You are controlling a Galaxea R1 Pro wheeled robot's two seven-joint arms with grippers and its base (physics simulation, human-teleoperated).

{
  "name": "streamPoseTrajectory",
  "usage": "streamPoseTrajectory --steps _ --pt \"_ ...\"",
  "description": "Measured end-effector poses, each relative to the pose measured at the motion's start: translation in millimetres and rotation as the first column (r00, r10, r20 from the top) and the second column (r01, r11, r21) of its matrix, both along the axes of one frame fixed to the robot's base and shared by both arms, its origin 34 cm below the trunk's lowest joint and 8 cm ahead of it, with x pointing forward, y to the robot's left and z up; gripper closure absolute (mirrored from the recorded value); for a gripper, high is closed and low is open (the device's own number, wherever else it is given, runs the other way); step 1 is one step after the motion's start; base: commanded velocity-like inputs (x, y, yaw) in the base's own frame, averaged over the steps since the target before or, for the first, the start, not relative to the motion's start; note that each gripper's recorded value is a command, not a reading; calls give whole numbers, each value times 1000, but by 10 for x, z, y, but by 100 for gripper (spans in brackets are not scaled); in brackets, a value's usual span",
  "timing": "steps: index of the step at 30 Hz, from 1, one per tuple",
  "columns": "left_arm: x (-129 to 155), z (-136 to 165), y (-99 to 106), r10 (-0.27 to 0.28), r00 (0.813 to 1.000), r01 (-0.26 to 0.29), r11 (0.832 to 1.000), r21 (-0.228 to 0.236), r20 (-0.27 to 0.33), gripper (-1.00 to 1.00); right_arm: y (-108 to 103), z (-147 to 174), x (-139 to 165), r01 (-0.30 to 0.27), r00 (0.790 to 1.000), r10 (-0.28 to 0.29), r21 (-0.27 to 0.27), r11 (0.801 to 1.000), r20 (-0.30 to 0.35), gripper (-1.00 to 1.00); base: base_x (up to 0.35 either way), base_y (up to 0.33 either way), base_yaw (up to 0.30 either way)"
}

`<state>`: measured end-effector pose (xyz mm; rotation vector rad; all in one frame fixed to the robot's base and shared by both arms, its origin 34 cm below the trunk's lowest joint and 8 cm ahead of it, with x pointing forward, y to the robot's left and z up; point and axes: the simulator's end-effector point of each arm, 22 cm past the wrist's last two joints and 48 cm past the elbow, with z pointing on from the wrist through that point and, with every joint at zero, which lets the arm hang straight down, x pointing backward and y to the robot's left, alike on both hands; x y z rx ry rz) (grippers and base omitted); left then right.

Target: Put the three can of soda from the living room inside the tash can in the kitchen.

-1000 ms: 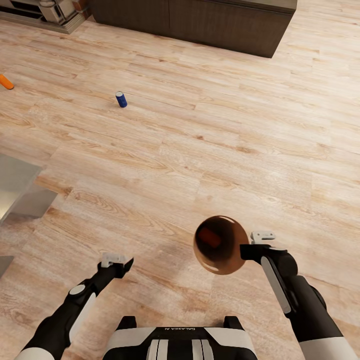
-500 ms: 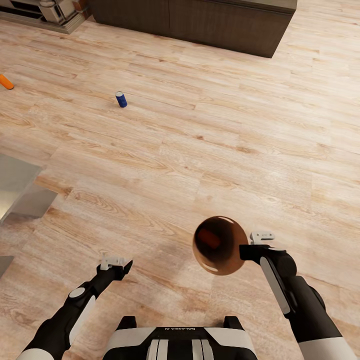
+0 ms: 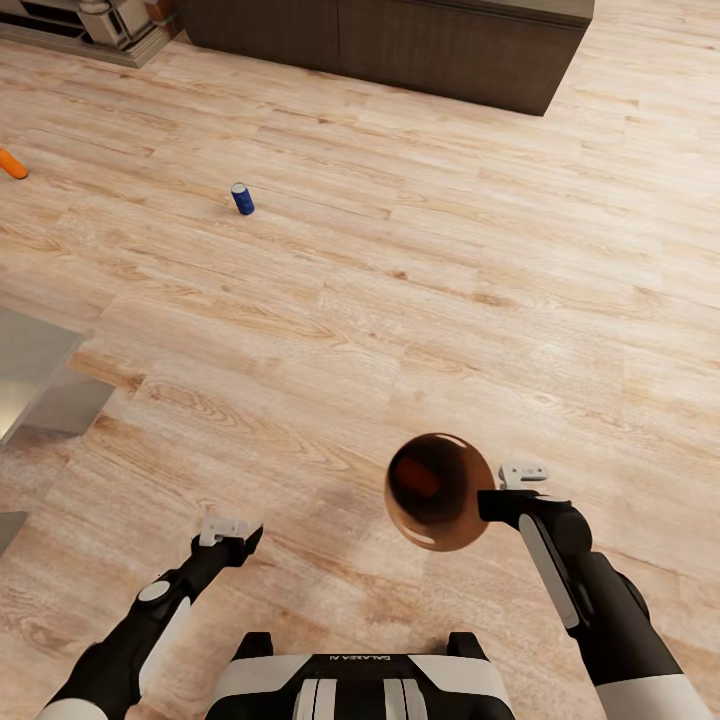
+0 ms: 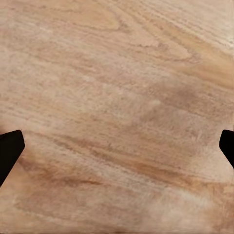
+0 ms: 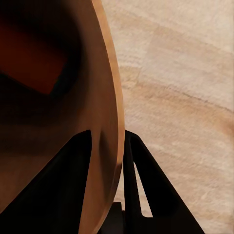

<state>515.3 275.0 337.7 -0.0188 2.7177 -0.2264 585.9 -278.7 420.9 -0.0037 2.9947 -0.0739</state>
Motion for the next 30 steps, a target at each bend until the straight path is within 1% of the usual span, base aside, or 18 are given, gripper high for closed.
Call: streamPoseTrajectory --steps 4,9,13,17,21,25,30 --pt "-99 -45 25 4 1000 -4 1000 5 -15 -100 -16 0 2 -1 1000 1 -5 1000 1 100 0 0 0" --pt "-116 -53 32 5 1000 -5 1000 6 -18 -100 -8 5 11 2 1000 -2 0 1000 4 100 0 0 0" --pt "-119 -54 36 5 1000 -5 1000 6 -18 -100 -34 20 30 -1 1000 1 -10 1000 9 100 47 0 0" --pt "-137 -67 32 3 1000 -3 1000 7 -22 -100 19 30 49 3 1000 -3 8 1000 15 100 230 0 0" --pt "-164 -85 31 2 1000 -1 1000 7 -28 -100 -2 21 46 -4 1000 4 -4 1000 14 100 302 0 0" --pt "-182 -97 29 0 999 0 1000 7 -32 -100 24 5 33 0 1000 0 6 1000 11 100 315 -1 0" --pt "-180 -96 27 -1 1000 1 1000 7 -31 -100 18 9 34 -2 1000 2 2 1000 12 100 318 -48 0"
